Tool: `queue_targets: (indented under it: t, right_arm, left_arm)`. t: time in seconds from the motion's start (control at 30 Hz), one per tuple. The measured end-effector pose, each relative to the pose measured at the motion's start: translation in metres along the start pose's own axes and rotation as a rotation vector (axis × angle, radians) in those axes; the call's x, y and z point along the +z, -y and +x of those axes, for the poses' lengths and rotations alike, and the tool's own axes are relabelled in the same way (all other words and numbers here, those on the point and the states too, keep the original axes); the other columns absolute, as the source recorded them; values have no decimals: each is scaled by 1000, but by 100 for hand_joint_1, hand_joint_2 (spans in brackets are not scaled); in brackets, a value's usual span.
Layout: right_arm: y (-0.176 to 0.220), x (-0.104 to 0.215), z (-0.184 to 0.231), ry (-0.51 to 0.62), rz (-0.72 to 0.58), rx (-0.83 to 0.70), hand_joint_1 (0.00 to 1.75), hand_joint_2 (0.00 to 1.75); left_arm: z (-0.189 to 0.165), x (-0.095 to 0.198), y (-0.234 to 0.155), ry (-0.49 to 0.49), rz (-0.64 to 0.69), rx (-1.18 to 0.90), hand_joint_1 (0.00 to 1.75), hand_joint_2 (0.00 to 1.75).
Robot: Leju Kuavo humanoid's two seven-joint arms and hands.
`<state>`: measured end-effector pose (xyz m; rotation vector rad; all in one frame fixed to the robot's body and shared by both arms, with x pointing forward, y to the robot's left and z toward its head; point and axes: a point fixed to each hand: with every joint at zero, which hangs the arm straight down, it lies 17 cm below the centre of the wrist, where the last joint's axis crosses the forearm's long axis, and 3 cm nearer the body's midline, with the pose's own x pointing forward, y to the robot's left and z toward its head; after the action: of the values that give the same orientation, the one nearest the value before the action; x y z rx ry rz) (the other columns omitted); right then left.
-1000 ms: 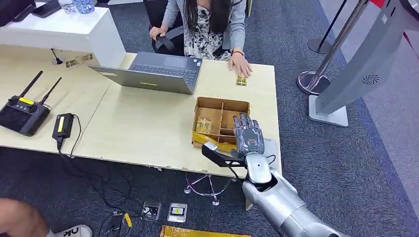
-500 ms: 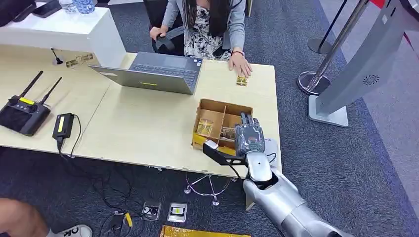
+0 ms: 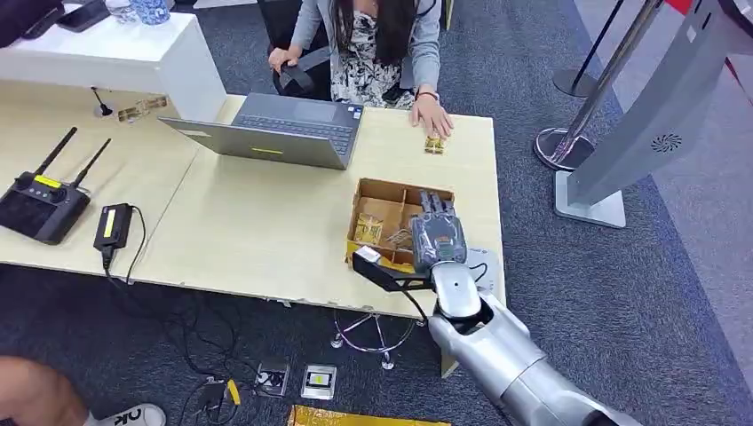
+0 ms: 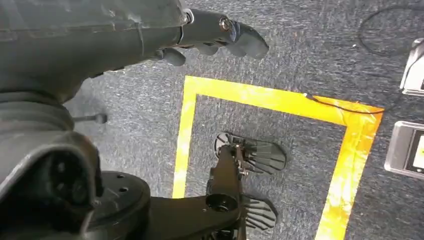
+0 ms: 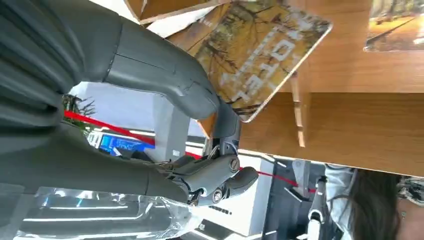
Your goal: Pass the card to the sensor for recognition and then transmit it.
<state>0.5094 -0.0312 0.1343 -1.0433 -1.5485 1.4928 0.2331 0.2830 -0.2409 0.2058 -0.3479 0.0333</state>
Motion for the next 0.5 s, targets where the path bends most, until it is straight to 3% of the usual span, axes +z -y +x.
queue_targets:
  t: [0.5]
  right_arm:
    - [7, -1, 15, 30, -29, -33, 175, 175]
  left_arm:
    - [0, 0, -1, 2, 3, 5, 0, 0]
